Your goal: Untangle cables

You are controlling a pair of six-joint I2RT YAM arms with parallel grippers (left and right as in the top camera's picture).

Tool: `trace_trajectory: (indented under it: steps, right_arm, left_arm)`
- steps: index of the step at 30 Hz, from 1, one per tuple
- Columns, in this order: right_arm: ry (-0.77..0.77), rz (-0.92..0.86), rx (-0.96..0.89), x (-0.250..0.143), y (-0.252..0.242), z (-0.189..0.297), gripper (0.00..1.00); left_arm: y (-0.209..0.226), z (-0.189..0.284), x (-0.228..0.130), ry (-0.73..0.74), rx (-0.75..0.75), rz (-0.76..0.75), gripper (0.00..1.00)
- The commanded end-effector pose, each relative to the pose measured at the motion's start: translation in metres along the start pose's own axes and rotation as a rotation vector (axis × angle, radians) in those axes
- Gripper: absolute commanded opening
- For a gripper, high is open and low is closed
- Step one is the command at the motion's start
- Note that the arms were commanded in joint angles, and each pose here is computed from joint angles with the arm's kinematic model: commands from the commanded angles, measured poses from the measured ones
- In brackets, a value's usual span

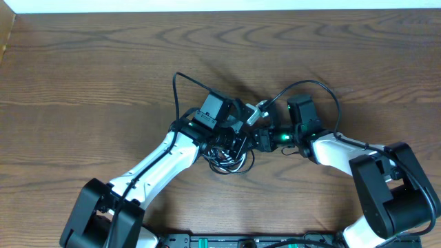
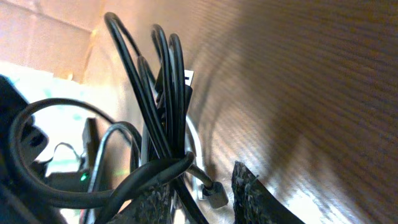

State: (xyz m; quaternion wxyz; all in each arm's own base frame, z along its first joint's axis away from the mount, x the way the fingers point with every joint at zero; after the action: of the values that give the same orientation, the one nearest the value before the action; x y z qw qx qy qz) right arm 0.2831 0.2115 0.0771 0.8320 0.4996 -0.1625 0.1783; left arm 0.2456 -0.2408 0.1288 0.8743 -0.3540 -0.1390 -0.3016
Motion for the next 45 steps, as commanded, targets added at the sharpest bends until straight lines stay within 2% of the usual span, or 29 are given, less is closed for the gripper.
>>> trace_trajectory:
  steps: [1, 7, 16, 21, 29, 37, 42, 45]
  right_arm:
    - [-0.037, 0.11, 0.131, 0.021, 0.019, 0.012, 0.29]
    - [-0.044, 0.15, 0.237, 0.022, 0.021, 0.031, 0.29]
    - [-0.013, 0.136, 0.203, 0.015, 0.022, 0.019, 0.3]
    - [-0.02, 0.081, -0.002, 0.013, 0.007, 0.003, 0.29]
    - [-0.172, -0.026, -0.297, 0.033, -0.026, 0.007, 0.27]
    - [-0.201, -0.198, -0.701, 0.015, -0.074, 0.031, 0.27]
    - [-0.21, -0.214, -0.858, 0.009, -0.088, 0.045, 0.28]
    - [-0.213, -0.216, -0.892, 0.008, -0.091, 0.048, 0.29]
  left_arm:
    - [-0.038, -0.001, -0.015, 0.065, -0.228, -0.073, 0.07]
    - [-0.037, 0.0, -0.026, 0.112, -0.229, -0.099, 0.07]
    - [-0.038, 0.0, -0.026, 0.113, -0.234, -0.097, 0.07]
    - [-0.045, 0.002, -0.026, 0.111, -0.294, -0.094, 0.08]
    - [-0.055, 0.006, -0.028, 0.118, -0.384, -0.085, 0.08]
    - [-0.059, 0.008, -0.03, 0.125, -0.419, -0.074, 0.07]
    - [-0.062, 0.012, -0.029, 0.118, -0.42, -0.08, 0.07]
    - [-0.067, 0.019, -0.027, 0.097, -0.418, -0.102, 0.07]
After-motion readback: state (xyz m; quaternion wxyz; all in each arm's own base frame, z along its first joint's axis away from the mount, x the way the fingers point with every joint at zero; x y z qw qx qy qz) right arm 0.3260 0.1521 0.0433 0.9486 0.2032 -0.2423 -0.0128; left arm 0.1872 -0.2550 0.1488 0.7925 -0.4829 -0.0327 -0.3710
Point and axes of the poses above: each gripper's point midway between its finger pads, its own z axis back along the fingers, its own y axis along the line the jaws close on, x = y × z, the point moved 5 cm from there along z, back along the fingers
